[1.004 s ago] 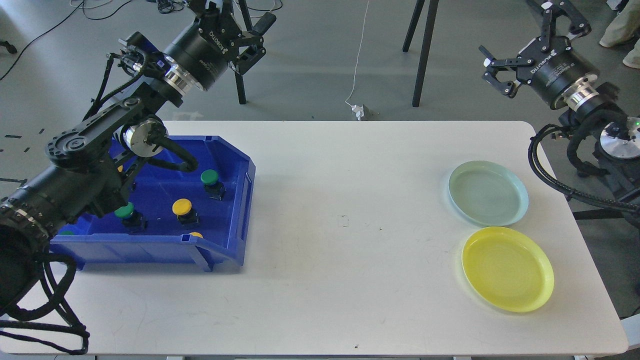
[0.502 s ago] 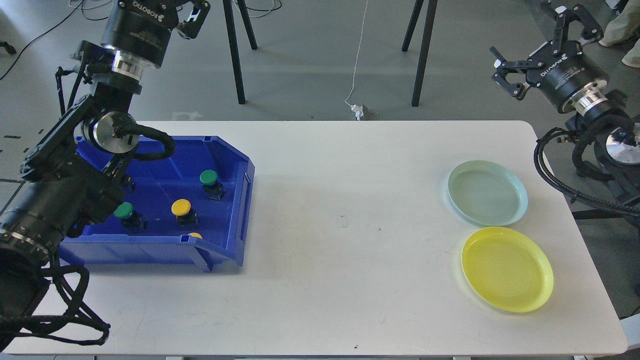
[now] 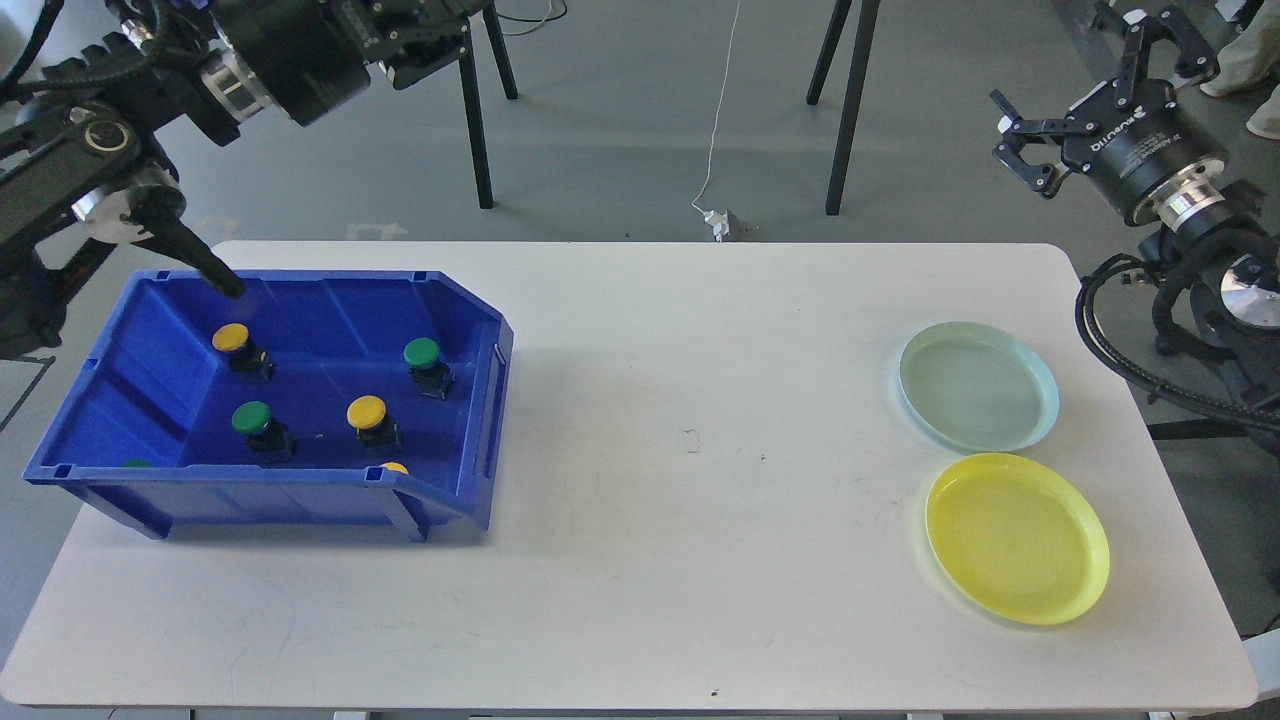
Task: Pass button and place on color plate
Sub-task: 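Move the left gripper over the blue bin toward the buttons, then lower the left gripper into the bin and grasp a yellow-capped button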
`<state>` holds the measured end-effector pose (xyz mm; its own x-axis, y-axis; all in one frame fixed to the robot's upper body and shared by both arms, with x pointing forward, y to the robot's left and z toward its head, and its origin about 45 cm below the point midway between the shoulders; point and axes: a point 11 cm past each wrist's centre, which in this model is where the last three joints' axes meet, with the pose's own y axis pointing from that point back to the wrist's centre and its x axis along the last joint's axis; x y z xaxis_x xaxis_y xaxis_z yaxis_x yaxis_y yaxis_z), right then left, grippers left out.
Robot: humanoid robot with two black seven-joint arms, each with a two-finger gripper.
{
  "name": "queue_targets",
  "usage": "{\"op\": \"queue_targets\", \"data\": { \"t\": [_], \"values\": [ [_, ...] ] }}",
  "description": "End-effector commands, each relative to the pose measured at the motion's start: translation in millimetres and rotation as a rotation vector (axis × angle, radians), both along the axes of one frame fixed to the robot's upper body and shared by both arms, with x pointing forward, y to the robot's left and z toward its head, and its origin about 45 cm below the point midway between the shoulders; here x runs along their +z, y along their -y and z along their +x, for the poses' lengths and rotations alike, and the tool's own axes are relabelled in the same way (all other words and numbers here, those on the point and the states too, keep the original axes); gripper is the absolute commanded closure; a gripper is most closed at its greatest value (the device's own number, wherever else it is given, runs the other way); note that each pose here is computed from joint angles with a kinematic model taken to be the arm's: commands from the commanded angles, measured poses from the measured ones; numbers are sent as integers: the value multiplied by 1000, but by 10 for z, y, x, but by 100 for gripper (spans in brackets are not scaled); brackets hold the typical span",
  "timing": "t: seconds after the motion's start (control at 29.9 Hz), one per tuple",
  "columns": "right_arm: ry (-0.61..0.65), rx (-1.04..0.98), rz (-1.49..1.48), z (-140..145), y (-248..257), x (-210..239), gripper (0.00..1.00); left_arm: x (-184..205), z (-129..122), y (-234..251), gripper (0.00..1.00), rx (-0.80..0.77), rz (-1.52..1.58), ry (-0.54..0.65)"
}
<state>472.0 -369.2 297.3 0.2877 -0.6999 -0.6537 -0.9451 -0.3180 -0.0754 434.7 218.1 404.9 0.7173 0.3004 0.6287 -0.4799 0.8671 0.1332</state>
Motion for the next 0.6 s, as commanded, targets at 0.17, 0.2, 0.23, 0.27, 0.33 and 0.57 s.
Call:
{"op": "queue_targets", "data": {
  "t": [0.17, 0.2, 0.23, 0.27, 0.33, 0.57],
  "values": [
    [-26, -24, -7, -46, 103, -114, 1, -757, -154, -591, 0, -229, 1133, 89],
    [-27, -24, -7, -49, 105, -121, 1, -846, -179, -646, 0, -248, 1173, 79],
    [-27, -24, -7, -49, 105, -121, 1, -934, -206, -696, 0, -258, 1190, 62],
    [-29, -26, -7, -52, 111, -130, 1, -1091, -262, -742, 0, -273, 1191, 27],
    [-32, -28, -9, -54, 115, -145, 1, -1343, -355, -799, 0, -289, 1176, -30],
    [-37, -34, -9, -52, 127, -169, 1, -1802, -434, -915, 0, -278, 1153, -125]
  ]
}}
